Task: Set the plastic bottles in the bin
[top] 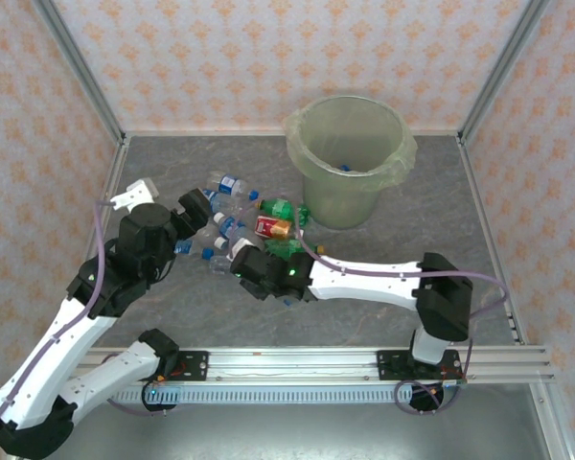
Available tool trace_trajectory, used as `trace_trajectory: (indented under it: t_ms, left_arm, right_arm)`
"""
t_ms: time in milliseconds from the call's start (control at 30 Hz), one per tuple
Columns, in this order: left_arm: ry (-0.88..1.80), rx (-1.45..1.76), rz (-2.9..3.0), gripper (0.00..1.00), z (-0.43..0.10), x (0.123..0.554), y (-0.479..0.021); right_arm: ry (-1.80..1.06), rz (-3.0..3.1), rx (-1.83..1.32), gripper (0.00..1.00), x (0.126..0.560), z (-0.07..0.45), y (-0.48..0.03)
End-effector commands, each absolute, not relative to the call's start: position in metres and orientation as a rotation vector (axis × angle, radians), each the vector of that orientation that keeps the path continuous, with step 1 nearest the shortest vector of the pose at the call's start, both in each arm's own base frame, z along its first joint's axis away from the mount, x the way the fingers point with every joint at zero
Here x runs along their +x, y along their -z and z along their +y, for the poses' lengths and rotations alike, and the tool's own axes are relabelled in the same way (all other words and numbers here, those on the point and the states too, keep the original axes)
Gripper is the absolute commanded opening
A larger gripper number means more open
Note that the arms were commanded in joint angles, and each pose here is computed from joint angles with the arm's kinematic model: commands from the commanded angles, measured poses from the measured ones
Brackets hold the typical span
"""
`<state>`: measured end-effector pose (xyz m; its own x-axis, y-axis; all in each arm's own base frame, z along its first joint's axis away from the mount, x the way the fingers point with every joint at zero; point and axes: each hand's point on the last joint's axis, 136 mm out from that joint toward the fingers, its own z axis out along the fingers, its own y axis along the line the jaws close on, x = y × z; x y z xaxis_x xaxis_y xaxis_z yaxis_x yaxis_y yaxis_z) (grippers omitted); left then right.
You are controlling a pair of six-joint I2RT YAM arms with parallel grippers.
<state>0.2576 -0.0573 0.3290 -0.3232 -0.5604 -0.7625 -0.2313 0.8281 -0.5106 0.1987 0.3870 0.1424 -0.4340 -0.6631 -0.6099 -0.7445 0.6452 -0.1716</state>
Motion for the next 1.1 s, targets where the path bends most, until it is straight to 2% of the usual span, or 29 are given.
trace_trajectory:
  t_ms: [0,233,433,733,867,1067]
  left_arm:
    - [0.383,-0.563,1.833,0.99,-0.058,0.267,-0.357]
    - [0.425,-0.502,1.848,0.99,-0.082,0.29,-0.362]
    - [0.488,-0.445,1.864,0.99,-0.105,0.307,-0.362]
    - [0.591,-0.377,1.893,0.99,-0.134,0.323,-0.36]
    - [0.615,-0.351,1.908,0.99,-0.143,0.328,-0.36]
    - [0.678,-0.306,1.918,0.99,-0.16,0.334,-0.368]
  right_arm:
    - [-0.126,2.142,-0.912,0.45,0.215,0.369,-0.185]
    - [-0.118,2.133,-0.708,0.45,0.241,0.335,-0.234]
    - [-0.175,2.049,-0.494,0.45,0.267,0.301,-0.299]
    - [-0.197,1.947,-0.145,0.44,0.33,0.235,-0.373]
    - [-0.223,1.915,-0.018,0.44,0.359,0.21,-0.394]
    - [-0.237,1.893,0.126,0.44,0.403,0.18,-0.4]
